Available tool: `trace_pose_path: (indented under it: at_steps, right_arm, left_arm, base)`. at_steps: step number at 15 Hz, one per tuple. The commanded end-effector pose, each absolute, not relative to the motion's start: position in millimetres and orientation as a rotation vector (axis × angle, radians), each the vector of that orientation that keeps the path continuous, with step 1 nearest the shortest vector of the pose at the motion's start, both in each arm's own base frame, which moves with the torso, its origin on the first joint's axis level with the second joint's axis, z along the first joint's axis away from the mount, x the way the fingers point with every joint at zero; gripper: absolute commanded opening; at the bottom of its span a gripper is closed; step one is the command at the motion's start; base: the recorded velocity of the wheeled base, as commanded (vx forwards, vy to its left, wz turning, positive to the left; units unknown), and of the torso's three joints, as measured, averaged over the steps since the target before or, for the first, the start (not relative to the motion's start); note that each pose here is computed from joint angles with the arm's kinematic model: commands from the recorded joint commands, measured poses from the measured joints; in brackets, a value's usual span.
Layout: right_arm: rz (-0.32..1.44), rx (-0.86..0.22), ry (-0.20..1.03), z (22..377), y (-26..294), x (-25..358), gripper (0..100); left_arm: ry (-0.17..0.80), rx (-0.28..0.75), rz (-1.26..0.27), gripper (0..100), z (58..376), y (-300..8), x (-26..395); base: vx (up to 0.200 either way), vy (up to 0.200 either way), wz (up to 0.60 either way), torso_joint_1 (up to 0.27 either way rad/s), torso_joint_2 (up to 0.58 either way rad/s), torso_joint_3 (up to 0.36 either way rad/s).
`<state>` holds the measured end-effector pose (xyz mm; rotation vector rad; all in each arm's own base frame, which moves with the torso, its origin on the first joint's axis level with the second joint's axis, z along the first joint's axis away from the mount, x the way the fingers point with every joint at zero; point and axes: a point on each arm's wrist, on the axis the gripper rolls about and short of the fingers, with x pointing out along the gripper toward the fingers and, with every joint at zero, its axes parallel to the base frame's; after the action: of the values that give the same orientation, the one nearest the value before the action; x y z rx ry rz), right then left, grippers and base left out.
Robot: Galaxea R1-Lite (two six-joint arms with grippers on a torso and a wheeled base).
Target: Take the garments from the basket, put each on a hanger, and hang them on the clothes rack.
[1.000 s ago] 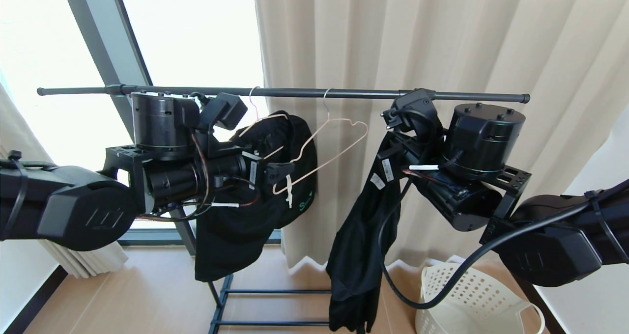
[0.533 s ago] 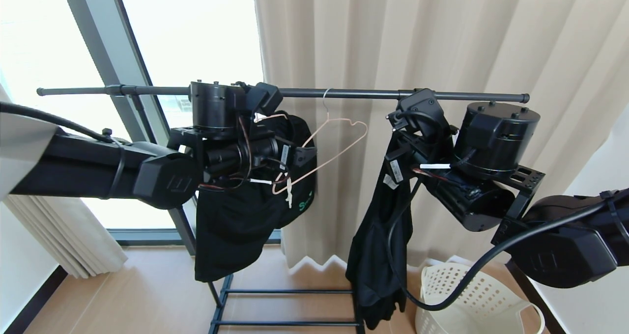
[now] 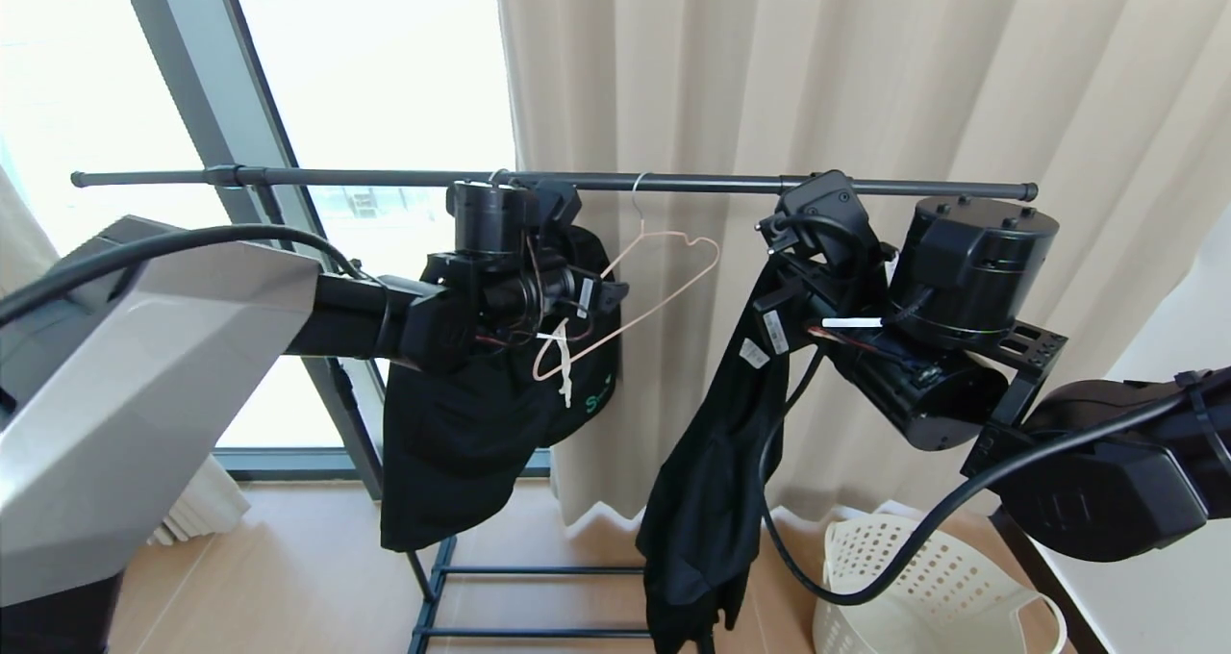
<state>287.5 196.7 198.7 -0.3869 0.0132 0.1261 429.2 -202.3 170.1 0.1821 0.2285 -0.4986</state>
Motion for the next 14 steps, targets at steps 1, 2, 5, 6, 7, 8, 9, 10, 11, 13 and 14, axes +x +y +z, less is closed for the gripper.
trace_pose_path:
  at_steps: [1, 2, 5, 6, 7, 8, 9, 10, 11, 13, 14]
  right_arm:
    - [0.125, -0.387, 0.013, 198.9, 196.4, 287.8, 0]
    - [0.126, -0.387, 0.012, 198.7, 196.7, 288.1, 0]
    - [0.127, -0.389, 0.016, 197.1, 197.7, 288.6, 0]
    - [0.127, -0.389, 0.016, 197.1, 197.2, 288.9, 0]
    - [0.127, -0.389, 0.016, 197.1, 197.7, 288.6, 0]
    - [0.125, -0.389, 0.016, 197.1, 197.2, 288.9, 0]
    - [0.127, -0.389, 0.015, 197.7, 197.1, 288.6, 0]
    - [0.127, -0.389, 0.015, 197.7, 197.1, 288.6, 0]
    - [0.127, -0.389, 0.015, 197.7, 197.1, 288.6, 0]
    - [0.127, -0.389, 0.015, 197.7, 197.1, 288.6, 0]
    - [0.127, -0.389, 0.015, 197.7, 197.1, 288.6, 0]
  left_arm:
    - [0.257, 0.184, -0.468, 100, 143.5, -200.4, 455.6]
    - [0.261, 0.185, -0.458, 100, 140.9, -196.7, 462.5]
    - [0.267, 0.184, -0.455, 100, 131.1, -198.5, 470.6]
    - [0.271, 0.186, -0.460, 100, 128.4, -199.6, 471.1]
    - [0.276, 0.186, -0.465, 100, 124.7, -201.0, 472.1]
    - [0.277, 0.186, -0.468, 100, 123.6, -201.2, 472.5]
    - [0.280, 0.188, -0.470, 100, 120.2, -202.7, 473.9]
    - [0.275, 0.186, -0.471, 100, 121.2, -203.6, 474.1]
    - [0.277, 0.186, -0.469, 100, 119.7, -203.2, 475.2]
    - [0.281, 0.184, -0.470, 100, 118.5, -204.0, 474.9]
    - [0.279, 0.184, -0.472, 100, 118.9, -204.7, 474.7]
  base:
    - [0.000, 0.000, 0.00, 0.000, 0.00, 0.000]
    - [0.000, 0.000, 0.00, 0.000, 0.00, 0.000]
    - [0.000, 0.000, 0.00, 0.000, 0.00, 0.000]
    - [0.000, 0.000, 0.00, 0.000, 0.00, 0.000]
    - [0.000, 0.000, 0.00, 0.000, 0.00, 0.000]
    - [0.000, 0.000, 0.00, 0.000, 0.00, 0.000]
    - [0.000, 0.000, 0.00, 0.000, 0.00, 0.000]
    - [0.000, 0.000, 0.00, 0.000, 0.00, 0.000]
    - [0.000, 0.000, 0.00, 0.000, 0.00, 0.000]
    - [0.000, 0.000, 0.00, 0.000, 0.00, 0.000]
    - [0.000, 0.000, 0.00, 0.000, 0.00, 0.000]
